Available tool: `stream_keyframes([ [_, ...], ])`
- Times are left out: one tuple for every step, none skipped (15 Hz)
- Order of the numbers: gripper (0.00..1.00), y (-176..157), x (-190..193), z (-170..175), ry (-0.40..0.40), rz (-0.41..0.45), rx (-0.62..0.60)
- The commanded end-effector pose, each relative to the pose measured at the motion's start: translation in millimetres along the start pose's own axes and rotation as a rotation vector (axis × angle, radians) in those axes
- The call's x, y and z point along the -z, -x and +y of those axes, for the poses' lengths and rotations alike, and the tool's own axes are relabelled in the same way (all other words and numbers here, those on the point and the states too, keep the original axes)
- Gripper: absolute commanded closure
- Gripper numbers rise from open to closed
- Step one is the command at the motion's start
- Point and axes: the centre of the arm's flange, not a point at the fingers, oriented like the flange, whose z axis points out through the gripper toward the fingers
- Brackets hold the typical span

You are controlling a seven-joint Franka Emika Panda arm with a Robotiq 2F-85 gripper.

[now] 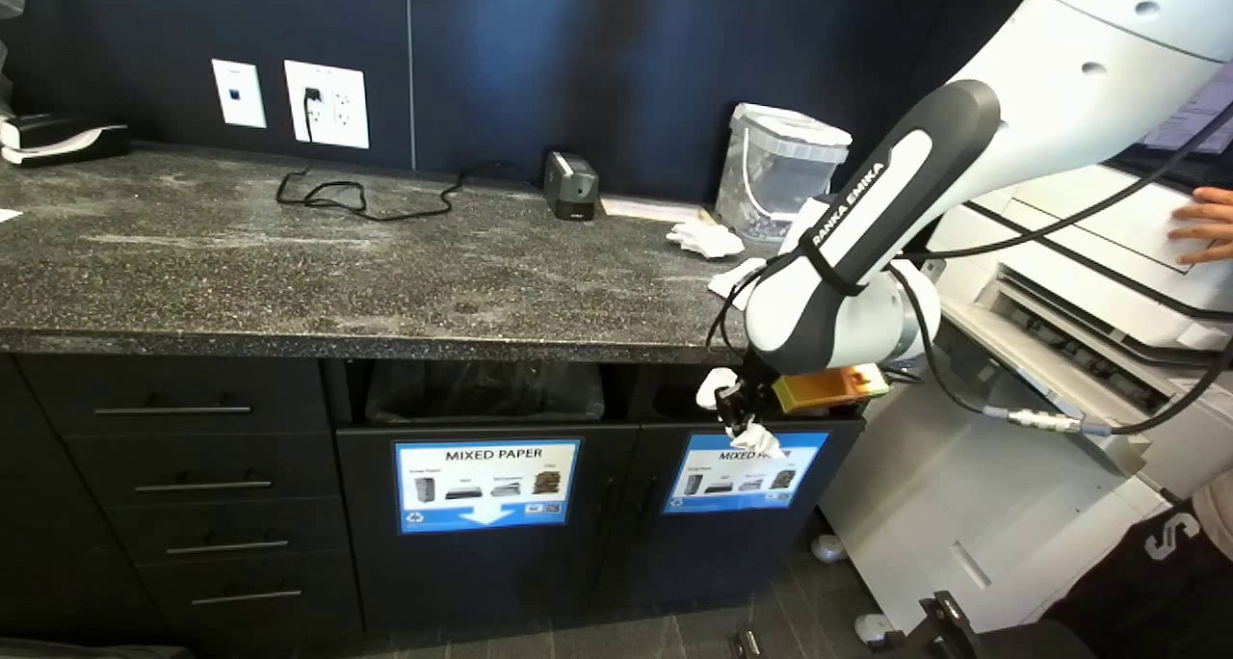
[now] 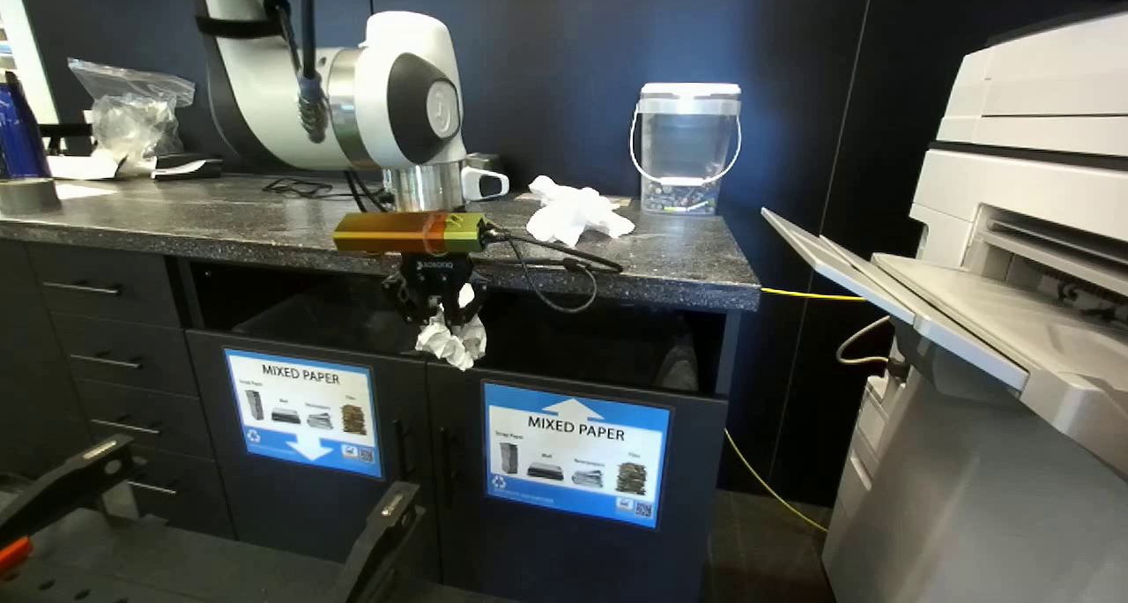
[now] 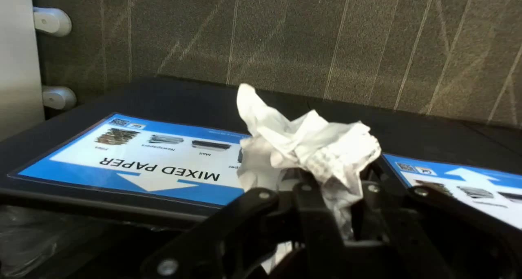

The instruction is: Put the white pieces of papers in the right bin

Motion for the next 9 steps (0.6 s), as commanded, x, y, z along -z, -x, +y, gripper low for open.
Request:
stream_keyframes([
  [0.92, 9.1, -33.9, 6.1, -0.022, 0.097, -0.051],
  [0.92, 10.7, -42.1, 10.1, -0.028, 0.121, -0.067],
  [0.92, 9.5, -51.8, 19.5, -0.034, 0.161, -0.097],
  [0.92, 10.6, -57.4, 23.5, -0.037, 0.194, -0.112],
  [0.92, 11.7, -64.6, 30.1, -0.025, 0.245, -0.132],
  [0.92, 12.8, -70.7, 35.9, -0.027, 0.293, -0.145],
  [0.92, 12.4, -76.0, 39.9, -0.026, 0.346, -0.15],
  [0.92, 11.7, -78.7, 43.9, -0.021, 0.386, -0.156],
  [0.92, 9.7, -79.3, 48.7, -0.027, 0.445, -0.156],
])
